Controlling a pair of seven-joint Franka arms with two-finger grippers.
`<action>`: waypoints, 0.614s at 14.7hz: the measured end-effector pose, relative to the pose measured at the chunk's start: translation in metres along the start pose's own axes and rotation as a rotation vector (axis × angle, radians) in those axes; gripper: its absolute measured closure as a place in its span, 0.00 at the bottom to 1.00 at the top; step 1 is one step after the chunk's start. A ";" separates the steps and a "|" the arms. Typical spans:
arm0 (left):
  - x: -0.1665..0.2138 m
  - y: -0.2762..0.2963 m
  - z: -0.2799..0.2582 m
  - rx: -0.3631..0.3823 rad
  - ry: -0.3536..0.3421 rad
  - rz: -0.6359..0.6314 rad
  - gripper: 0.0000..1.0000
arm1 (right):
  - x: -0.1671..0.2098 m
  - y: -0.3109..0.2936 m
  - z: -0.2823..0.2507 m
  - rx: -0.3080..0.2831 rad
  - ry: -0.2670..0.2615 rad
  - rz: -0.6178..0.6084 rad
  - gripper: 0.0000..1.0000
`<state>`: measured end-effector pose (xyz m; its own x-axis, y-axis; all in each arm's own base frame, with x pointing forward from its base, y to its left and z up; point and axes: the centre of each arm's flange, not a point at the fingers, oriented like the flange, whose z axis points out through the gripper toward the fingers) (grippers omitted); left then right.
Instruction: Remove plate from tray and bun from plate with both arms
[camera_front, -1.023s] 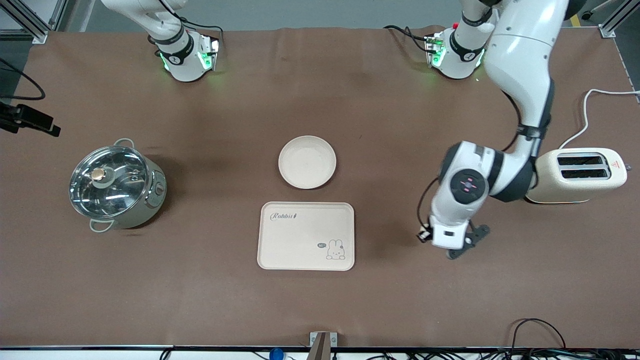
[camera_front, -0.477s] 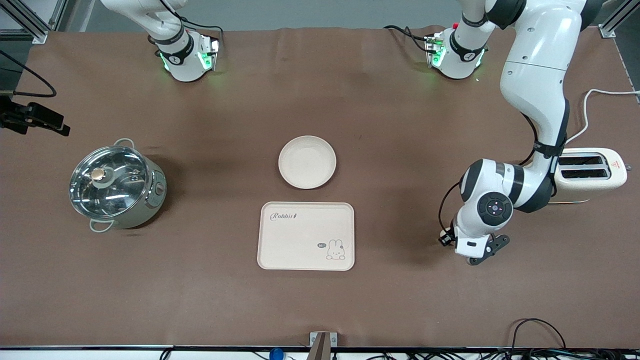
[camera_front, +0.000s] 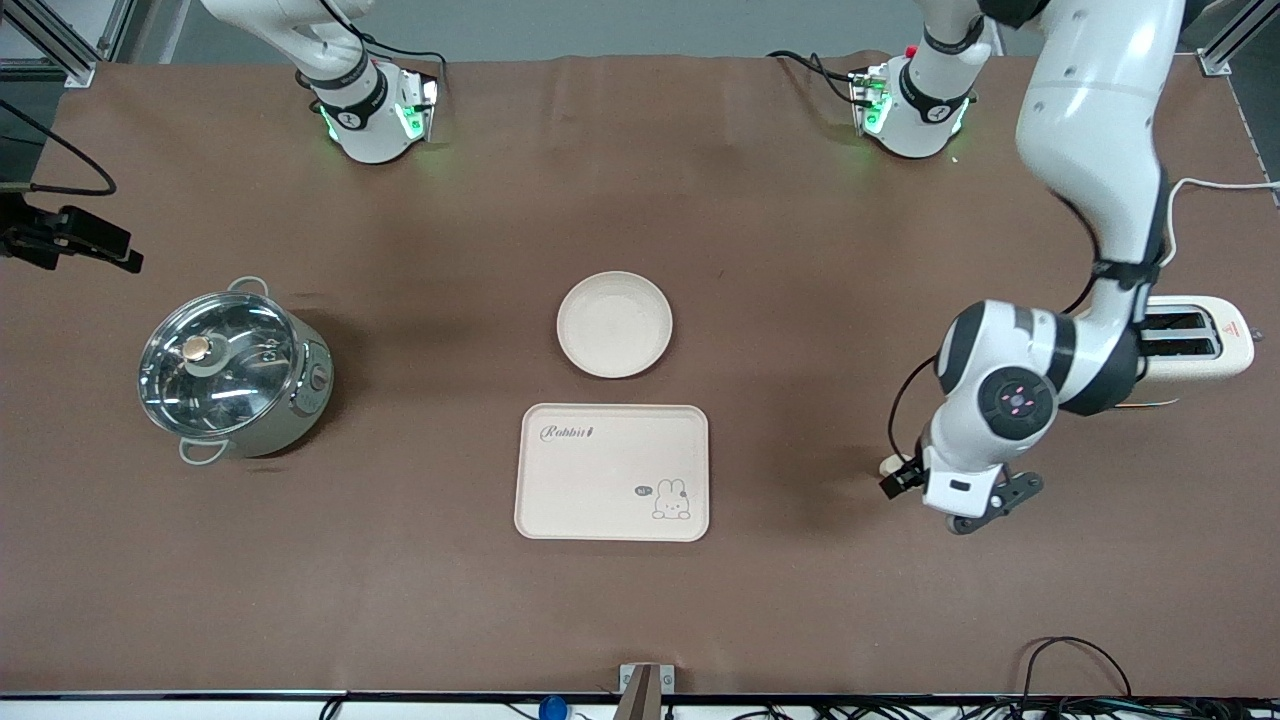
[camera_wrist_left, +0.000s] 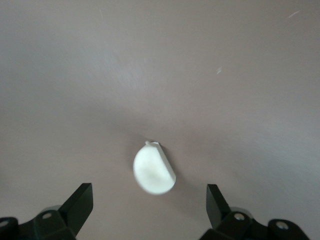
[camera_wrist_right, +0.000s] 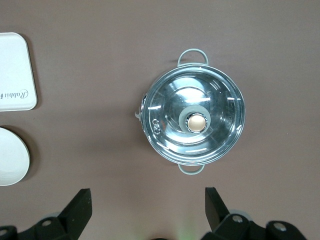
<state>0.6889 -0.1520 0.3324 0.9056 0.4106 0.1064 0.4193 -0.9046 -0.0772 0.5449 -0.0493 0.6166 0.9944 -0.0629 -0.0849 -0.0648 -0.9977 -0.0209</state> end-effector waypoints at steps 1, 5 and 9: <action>0.002 -0.007 -0.042 -0.009 0.024 0.041 0.00 | 0.000 0.000 0.000 0.000 -0.002 0.000 0.00; -0.014 -0.058 -0.181 0.000 0.047 0.191 0.00 | 0.000 0.000 0.001 0.000 -0.004 0.000 0.00; -0.050 -0.102 -0.270 -0.047 -0.007 0.358 0.00 | 0.000 0.000 0.001 0.000 -0.003 0.000 0.00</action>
<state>0.5830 -0.1112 0.6024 0.9950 0.0679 0.0736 0.0725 -0.9954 -0.0625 0.5447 -0.0493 0.6159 0.9941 -0.0628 -0.0882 -0.0649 -0.9977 -0.0209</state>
